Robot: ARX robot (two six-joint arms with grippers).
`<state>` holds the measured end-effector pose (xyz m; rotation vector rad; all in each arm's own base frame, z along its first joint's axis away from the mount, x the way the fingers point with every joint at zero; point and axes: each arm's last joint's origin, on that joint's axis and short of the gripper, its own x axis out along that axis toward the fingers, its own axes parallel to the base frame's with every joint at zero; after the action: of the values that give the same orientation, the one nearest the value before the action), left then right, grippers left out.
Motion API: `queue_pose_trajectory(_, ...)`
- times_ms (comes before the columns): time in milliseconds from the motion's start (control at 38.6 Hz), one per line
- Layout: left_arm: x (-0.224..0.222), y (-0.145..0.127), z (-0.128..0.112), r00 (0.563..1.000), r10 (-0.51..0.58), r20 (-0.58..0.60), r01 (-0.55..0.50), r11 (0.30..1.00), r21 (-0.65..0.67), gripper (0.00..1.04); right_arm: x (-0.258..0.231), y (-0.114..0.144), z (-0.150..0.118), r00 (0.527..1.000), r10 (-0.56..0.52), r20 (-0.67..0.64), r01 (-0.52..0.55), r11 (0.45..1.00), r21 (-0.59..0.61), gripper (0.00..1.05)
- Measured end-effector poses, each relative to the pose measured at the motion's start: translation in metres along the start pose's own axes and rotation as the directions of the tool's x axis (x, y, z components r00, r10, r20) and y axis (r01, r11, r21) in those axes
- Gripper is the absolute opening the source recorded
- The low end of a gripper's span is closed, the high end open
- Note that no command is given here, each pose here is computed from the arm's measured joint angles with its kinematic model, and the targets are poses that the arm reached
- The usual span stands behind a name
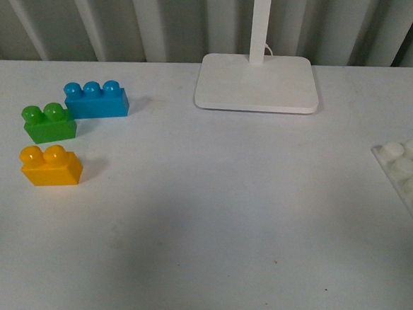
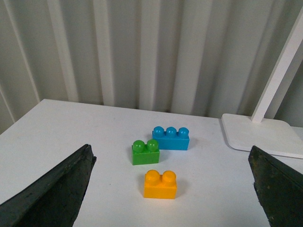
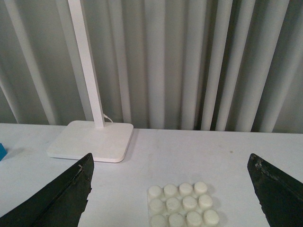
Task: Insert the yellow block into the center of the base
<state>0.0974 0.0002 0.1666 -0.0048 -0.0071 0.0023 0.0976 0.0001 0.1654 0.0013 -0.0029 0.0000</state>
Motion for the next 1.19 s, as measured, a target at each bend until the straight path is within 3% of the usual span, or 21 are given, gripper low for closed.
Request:
queue_pose_trajectory(622, 0.0, 0.0, 0.0, 1.0, 0.0, 0.0, 0.0, 1.0, 0.0, 0.98, 0.0, 0.0, 0.0, 1.0, 0.0, 0.0, 0.0, 1.0, 0.0, 0.95)
queue_pose_trajectory(648, 0.0, 0.0, 0.0, 1.0, 0.0, 0.0, 0.0, 1.0, 0.0, 0.98, 0.0, 0.0, -0.001, 1.0, 0.01, -0.019, -0.01, 1.0, 0.005, 0.95)
queue_pose_trajectory(674, 0.0, 0.0, 0.0, 1.0, 0.001, 0.0, -0.001, 1.0, 0.0, 0.98, 0.0, 0.001, 0.0, 0.991, 0.053, -0.122, -0.051, 0.999, 0.019, 0.95)
queue_pose_trajectory(700, 0.0, 0.0, 0.0, 1.0, 0.0, 0.0, 0.0, 1.0, 0.0, 0.98, 0.002, 0.001, 0.001, 0.959, 0.086, -0.268, -0.079, 0.996, 0.039, 0.95)
queue_pose_trajectory(752, 0.0, 0.0, 0.0, 1.0, 0.0, 0.0, 0.0, 1.0, 0.0, 0.98, 0.012, -0.002, 0.005, 0.924, 0.113, -0.366, -0.1, 0.993, 0.056, 0.95)
queue_pose_trajectory(882, 0.0, 0.0, 0.0, 1.0, 0.0, 0.0, 0.0, 1.0, 0.0, 0.98, 0.059, -0.031, 0.024, 0.927, 0.065, -0.369, -0.06, 0.998, 0.026, 0.95)
queue_pose_trajectory(986, 0.0, 0.0, 0.0, 1.0, 0.0, 0.0, 0.0, 1.0, 0.0, 0.98, 0.092, -0.048, 0.025, 0.924, 0.052, -0.379, -0.059, 0.998, -0.007, 0.95)
queue_pose_trajectory(1115, 0.0, 0.0, 0.0, 1.0, 0.0, 0.0, 0.0, 1.0, 0.0, 0.98, 0.139, -0.064, -0.001, 0.882, 0.062, -0.466, -0.091, 0.995, -0.039, 0.95)
queue_pose_trajectory(1193, 0.0, 0.0, 0.0, 1.0, 0.0, 0.0, 0.0, 1.0, 0.0, 0.98, 0.164, -0.07, -0.025, 0.826, 0.095, -0.556, -0.124, 0.992, -0.015, 0.95)
